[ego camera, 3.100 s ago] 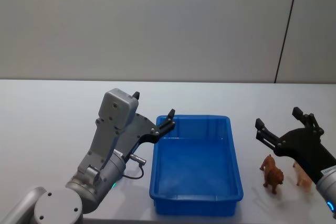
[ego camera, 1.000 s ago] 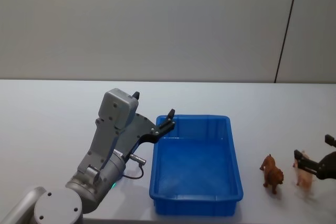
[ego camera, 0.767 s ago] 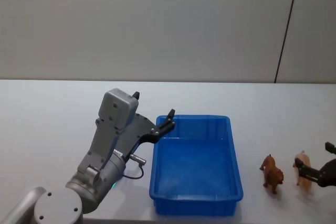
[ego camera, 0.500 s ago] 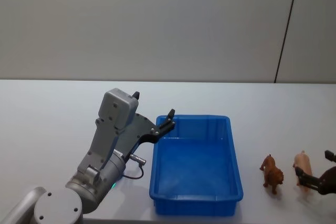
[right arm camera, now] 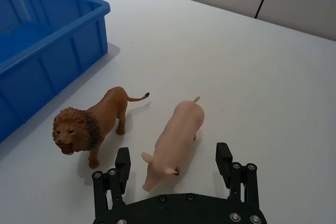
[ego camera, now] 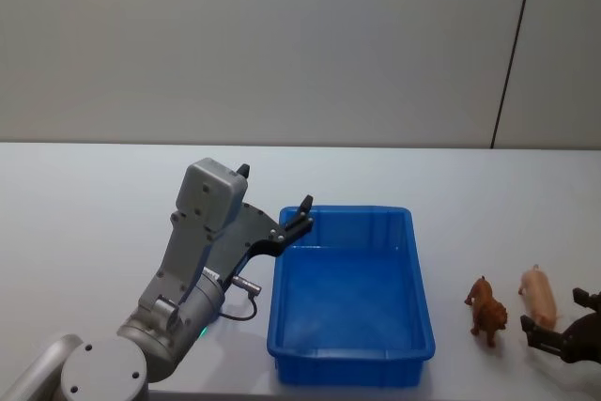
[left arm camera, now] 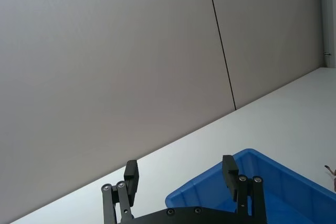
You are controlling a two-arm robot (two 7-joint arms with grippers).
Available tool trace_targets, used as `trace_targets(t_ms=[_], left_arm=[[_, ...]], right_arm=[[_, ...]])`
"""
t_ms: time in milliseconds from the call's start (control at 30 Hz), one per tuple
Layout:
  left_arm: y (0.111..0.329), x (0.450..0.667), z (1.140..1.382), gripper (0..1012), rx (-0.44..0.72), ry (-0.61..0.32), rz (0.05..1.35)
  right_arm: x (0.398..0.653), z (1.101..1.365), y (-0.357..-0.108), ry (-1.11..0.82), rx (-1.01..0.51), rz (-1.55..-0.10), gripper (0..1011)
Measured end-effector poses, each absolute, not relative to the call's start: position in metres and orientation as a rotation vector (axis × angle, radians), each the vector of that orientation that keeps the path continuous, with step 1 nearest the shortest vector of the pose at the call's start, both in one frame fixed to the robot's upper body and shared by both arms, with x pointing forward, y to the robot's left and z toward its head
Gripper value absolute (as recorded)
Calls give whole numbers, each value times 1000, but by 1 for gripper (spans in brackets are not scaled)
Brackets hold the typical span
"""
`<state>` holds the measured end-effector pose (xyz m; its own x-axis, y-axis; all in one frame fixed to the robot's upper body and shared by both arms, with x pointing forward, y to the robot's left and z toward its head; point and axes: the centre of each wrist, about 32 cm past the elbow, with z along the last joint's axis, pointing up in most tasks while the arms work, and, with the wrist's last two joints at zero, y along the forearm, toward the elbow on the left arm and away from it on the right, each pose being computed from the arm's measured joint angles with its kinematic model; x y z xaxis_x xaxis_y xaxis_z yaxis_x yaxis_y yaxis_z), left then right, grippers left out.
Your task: Pick up the two dolls from the table and place them into the box.
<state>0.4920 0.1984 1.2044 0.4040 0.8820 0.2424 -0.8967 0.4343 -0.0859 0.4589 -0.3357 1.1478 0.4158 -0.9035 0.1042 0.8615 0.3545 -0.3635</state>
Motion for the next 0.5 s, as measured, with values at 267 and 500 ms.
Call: trace_targets(t_ms=[267,500], left_arm=[[198,492,1204,1002,61,-268,1124],[198,492,1204,1002,61,-268,1124]], right_arm=[[461,1147,-330,166,-390,-1141,1001],[462,1147,-327,199,-393,-1136,960]])
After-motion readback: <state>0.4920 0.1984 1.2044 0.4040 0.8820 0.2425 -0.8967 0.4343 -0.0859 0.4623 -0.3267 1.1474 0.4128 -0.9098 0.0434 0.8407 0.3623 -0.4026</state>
